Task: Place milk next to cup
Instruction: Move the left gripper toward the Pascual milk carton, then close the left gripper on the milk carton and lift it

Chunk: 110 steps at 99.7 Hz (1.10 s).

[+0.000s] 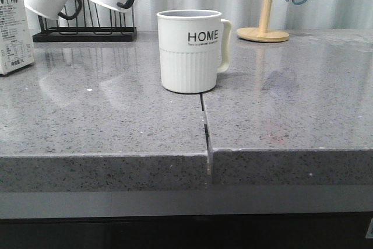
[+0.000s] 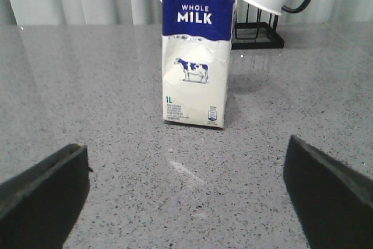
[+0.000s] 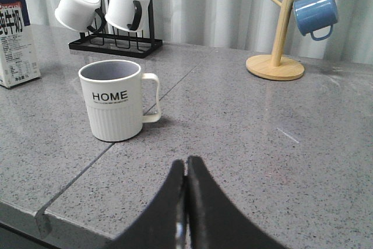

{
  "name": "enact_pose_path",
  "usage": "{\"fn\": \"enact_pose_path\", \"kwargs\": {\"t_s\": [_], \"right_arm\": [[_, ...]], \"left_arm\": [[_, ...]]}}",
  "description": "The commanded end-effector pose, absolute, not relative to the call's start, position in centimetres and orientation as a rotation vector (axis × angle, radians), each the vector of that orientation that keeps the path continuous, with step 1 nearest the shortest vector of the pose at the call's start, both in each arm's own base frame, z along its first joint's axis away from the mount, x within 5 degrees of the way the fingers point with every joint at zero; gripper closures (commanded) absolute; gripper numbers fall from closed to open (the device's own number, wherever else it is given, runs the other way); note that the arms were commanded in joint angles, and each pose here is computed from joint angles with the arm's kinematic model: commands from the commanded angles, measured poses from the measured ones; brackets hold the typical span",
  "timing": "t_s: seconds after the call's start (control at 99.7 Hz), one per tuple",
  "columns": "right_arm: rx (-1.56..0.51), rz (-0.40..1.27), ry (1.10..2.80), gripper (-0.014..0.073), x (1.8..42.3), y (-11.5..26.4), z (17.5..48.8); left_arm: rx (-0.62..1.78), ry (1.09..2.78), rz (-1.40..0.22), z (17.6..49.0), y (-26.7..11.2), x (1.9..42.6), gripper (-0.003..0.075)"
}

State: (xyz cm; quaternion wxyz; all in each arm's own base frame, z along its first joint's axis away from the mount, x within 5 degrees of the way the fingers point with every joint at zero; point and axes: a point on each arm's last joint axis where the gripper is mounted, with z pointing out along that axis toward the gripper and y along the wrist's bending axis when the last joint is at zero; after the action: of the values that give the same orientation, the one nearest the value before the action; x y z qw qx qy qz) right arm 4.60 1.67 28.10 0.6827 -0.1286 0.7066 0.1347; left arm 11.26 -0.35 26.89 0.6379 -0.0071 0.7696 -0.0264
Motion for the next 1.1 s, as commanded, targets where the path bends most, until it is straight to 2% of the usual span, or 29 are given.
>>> {"fn": "enact_pose_path", "kwargs": {"t_s": [0.0, 0.181, 0.361, 1.093], "right_arm": [[-0.278, 0.311, 1.496, 0.0663, 4.5, 1.7, 29.6], [-0.278, 0.311, 1.496, 0.0663, 4.5, 1.7, 29.6], [-0.278, 0.311, 1.496, 0.0663, 4.5, 1.7, 29.6], [-0.278, 0.311, 1.496, 0.0663, 4.5, 1.7, 29.6]], "left_arm": [[-0.056, 1.688, -0.085, 28.7, -0.3, 13.1, 0.0083], [-0.055, 1.737, -0.075, 29.4, -0.4, 16.7, 0.0083], [-0.037, 1.639, -0.054, 30.3, -0.4, 20.0, 0.0083], [0.062, 1.626, -0.075, 31.2, -2.5, 28.4, 0.0083]]}}
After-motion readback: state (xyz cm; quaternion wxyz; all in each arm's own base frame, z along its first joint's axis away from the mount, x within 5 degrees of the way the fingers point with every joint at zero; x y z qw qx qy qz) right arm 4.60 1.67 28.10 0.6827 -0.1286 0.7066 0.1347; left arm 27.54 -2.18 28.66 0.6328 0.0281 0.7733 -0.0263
